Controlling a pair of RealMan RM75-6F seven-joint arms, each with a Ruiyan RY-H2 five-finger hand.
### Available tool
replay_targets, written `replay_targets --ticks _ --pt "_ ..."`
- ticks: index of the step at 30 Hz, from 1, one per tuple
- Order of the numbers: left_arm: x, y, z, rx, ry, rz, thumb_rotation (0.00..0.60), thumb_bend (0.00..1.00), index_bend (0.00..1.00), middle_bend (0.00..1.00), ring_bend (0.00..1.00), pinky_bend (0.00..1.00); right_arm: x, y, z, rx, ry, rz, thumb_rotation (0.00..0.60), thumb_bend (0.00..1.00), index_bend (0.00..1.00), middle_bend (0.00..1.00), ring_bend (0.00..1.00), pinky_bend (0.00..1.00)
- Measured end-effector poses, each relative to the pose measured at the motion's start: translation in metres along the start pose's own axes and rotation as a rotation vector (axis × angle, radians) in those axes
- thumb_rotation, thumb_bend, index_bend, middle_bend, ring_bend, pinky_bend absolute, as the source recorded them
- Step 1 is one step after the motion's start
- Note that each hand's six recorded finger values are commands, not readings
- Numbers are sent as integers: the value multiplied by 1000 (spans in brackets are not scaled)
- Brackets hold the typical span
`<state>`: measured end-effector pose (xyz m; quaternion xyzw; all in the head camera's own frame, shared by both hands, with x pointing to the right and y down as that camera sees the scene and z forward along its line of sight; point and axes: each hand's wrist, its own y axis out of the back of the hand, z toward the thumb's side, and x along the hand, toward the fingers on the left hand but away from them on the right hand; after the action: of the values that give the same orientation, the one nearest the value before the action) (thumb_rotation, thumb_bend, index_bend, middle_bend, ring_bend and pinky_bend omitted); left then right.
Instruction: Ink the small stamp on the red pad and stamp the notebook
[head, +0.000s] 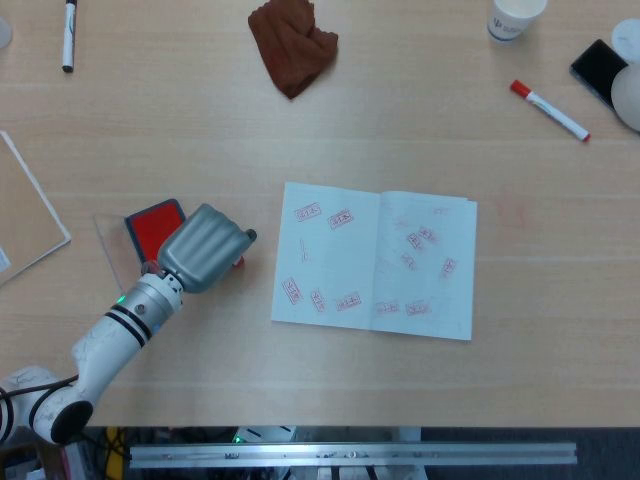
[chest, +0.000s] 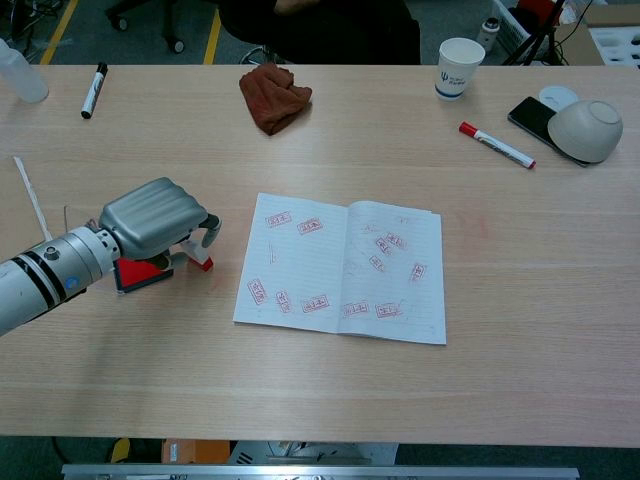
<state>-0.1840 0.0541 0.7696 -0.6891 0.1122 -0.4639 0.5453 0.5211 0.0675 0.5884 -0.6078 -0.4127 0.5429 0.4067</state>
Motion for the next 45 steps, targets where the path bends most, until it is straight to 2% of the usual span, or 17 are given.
replay_targets --ticks 30,38,45 --pt "5 -7 3 -26 14 16 600 274 503 974 1000 1000 1 0 -2 0 -6 5 600 287 347 333 235 351" --pt "6 -8 3 -28 20 16 600 333 503 974 1000 1000 2 -1 -2 0 -7 7 600 287 347 333 235 351" --pt "6 -8 1 -34 32 18 600 339 503 974 1000 1000 1 -1 -2 2 -8 11 600 287 347 333 235 351"
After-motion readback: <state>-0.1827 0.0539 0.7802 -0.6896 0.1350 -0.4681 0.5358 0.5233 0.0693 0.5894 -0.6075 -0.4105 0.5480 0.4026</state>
